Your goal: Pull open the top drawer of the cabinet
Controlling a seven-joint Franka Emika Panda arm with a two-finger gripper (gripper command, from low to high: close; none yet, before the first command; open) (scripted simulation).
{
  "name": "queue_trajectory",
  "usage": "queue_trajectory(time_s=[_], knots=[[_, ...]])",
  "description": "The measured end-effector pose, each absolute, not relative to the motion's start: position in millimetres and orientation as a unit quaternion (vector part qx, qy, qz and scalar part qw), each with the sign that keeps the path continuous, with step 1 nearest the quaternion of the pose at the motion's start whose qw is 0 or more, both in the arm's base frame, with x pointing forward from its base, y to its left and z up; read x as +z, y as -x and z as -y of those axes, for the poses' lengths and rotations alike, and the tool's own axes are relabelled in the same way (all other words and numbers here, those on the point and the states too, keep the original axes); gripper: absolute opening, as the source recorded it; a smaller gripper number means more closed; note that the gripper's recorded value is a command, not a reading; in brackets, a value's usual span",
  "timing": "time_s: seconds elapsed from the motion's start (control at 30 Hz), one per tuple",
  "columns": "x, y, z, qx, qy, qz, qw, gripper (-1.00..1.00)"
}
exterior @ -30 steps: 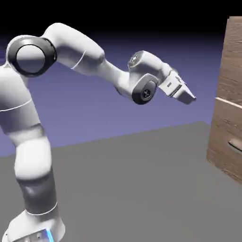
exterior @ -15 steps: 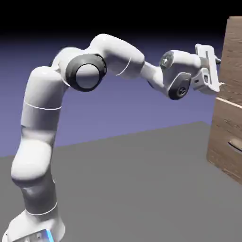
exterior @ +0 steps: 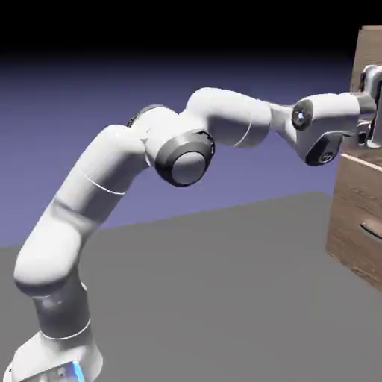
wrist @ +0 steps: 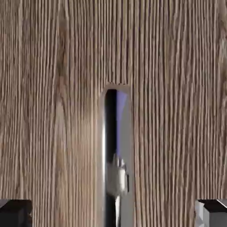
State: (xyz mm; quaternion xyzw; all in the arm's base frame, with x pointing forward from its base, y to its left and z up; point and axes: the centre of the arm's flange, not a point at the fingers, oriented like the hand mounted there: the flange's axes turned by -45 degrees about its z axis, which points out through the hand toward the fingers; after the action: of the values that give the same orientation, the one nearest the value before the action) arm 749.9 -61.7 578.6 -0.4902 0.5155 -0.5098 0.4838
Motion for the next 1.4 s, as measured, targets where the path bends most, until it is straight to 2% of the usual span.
queue_trajectory(time_s=[0.33, 0.63, 0.67, 1.4], knots=[[577.7, -771.5, 69.6, -0.509, 0.489, -0.525, 0.476, 0.00], [574.7, -784.9, 46.1, -0.500, 0.500, -0.500, 0.500, 0.00], [574.7, -784.9, 45.9, -0.500, 0.500, -0.500, 0.500, -1.00], [574.8, -759.3, 46.7, -0.500, 0.500, -0.500, 0.500, -1.00]])
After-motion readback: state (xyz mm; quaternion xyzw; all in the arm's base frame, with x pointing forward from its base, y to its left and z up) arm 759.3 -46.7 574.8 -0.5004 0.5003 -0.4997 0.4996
